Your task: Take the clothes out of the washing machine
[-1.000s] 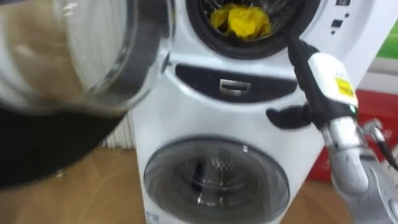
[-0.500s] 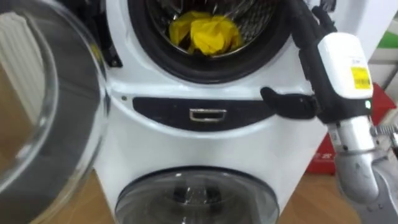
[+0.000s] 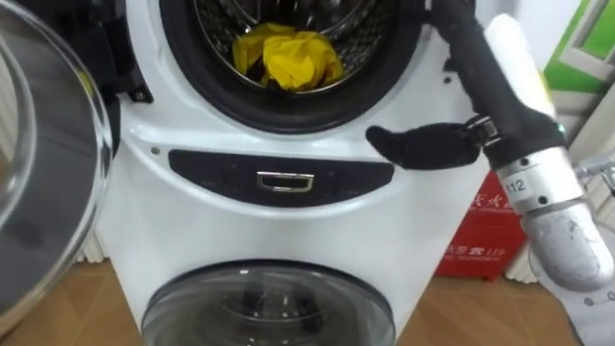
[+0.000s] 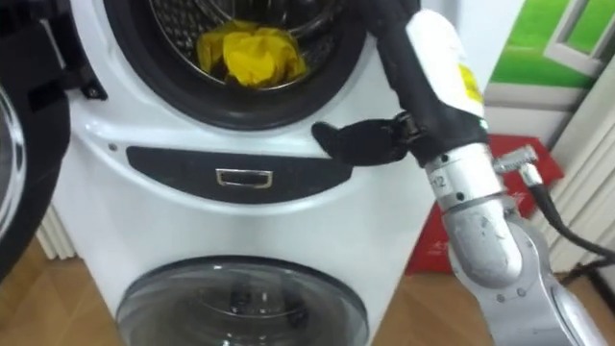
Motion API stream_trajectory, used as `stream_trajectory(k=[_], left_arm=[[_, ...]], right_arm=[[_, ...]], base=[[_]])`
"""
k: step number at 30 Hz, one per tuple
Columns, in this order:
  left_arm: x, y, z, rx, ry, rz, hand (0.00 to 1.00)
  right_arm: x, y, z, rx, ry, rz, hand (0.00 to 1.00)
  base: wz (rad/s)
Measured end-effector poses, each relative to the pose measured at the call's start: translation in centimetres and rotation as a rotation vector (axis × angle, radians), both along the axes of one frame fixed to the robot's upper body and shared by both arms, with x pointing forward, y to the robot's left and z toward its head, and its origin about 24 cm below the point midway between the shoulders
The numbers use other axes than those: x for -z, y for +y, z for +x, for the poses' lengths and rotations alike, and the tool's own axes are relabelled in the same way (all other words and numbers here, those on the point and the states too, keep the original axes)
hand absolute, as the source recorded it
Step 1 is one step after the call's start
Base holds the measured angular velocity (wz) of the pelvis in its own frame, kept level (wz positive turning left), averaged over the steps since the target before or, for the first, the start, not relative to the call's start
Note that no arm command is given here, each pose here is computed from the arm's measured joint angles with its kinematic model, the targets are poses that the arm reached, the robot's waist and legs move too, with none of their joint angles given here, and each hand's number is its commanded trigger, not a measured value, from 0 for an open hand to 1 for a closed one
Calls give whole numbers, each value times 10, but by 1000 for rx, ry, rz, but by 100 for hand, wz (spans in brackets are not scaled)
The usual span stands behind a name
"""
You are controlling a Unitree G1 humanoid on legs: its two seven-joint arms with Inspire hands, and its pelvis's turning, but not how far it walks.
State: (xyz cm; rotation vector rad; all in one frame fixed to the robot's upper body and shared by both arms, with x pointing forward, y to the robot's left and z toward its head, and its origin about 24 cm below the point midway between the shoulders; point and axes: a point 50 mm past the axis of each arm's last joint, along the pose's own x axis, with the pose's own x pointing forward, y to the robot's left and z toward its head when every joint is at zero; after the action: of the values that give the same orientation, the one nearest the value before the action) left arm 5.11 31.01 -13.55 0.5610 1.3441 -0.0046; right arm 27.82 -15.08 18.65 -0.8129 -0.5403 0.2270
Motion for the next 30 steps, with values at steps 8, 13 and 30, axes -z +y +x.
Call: stream_trajectory(k=[8,13,30], left_arm=[[-3,0,15,18,-17,1,0],[-2,-2,10,6,1,-12,0],[1,-4,8,20,11,-16,0]], right_arm=[[30,29,1,-218,314,-172,0],[57,49,-12,-434,551,-295,0],[46,65,-35,-730,596,-356,0]], base=[[18],[13],[9]])
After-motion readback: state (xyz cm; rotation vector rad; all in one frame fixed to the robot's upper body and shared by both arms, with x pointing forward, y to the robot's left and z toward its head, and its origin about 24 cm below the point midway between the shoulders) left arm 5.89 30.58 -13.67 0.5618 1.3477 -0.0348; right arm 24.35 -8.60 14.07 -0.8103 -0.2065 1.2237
